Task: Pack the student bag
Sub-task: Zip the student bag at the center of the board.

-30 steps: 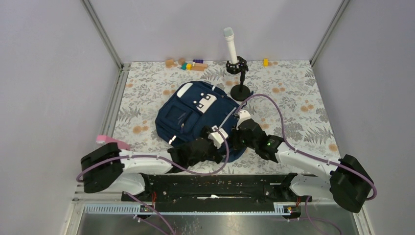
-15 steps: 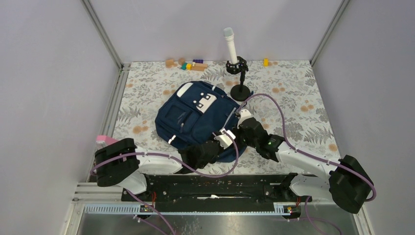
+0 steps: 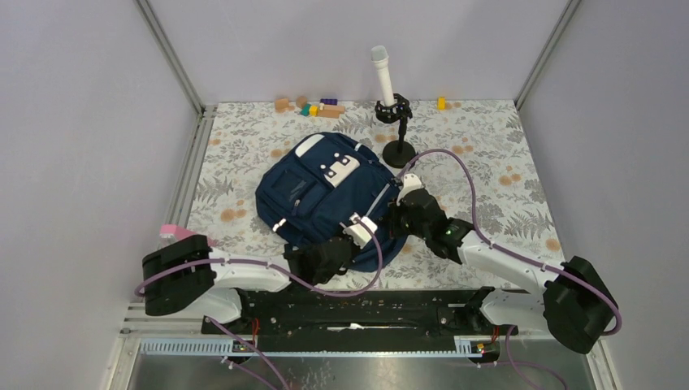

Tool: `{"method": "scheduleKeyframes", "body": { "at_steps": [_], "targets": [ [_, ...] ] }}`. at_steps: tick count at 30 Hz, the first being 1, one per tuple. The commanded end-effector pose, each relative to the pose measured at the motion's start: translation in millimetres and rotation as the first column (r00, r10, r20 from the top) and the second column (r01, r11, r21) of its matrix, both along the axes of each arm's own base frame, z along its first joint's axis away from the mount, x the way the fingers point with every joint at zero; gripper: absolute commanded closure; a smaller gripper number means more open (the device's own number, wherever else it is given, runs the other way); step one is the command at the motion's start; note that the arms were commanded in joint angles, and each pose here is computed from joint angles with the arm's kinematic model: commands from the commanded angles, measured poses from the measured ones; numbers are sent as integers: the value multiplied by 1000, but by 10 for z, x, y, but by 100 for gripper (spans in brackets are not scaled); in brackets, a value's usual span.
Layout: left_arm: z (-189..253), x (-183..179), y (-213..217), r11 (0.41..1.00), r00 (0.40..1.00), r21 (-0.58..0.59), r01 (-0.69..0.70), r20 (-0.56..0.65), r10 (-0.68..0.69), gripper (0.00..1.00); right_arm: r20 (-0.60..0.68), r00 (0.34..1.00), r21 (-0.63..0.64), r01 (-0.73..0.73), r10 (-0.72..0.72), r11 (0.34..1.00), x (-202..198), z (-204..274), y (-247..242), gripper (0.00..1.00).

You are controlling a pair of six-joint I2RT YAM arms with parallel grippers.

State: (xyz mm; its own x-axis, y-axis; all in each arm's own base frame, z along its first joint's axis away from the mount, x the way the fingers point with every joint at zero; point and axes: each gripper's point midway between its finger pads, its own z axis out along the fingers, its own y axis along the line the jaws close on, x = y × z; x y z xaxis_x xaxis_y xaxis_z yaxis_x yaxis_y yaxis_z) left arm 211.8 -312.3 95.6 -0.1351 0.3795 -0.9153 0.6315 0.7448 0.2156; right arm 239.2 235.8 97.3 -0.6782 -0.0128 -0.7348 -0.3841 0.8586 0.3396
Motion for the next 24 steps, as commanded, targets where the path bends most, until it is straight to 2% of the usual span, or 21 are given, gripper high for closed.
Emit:
{"method": "scheduleKeyframes", "body": {
  "at_steps": [1,10,14,20,24],
  "targets": [
    [3,90,423,988,988,21,-152,17,152,100,95,990,-95,115,-106,989,367,108,-258,100],
    [-57,41,857,954,953,2,-301,-20,301,100,130,981,-142,161,-143,977,682,129,-378,100],
    [6,37,904,945,945,-34,-326,-28,325,100,142,978,-155,173,-151,973,819,162,-417,100],
    [82,29,959,940,940,-30,-340,-30,339,100,153,976,-179,180,-153,967,979,167,-475,100],
    [133,-28,955,950,950,-45,-309,-54,307,100,149,986,-159,95,-71,983,933,203,-353,100]
  ]
}}
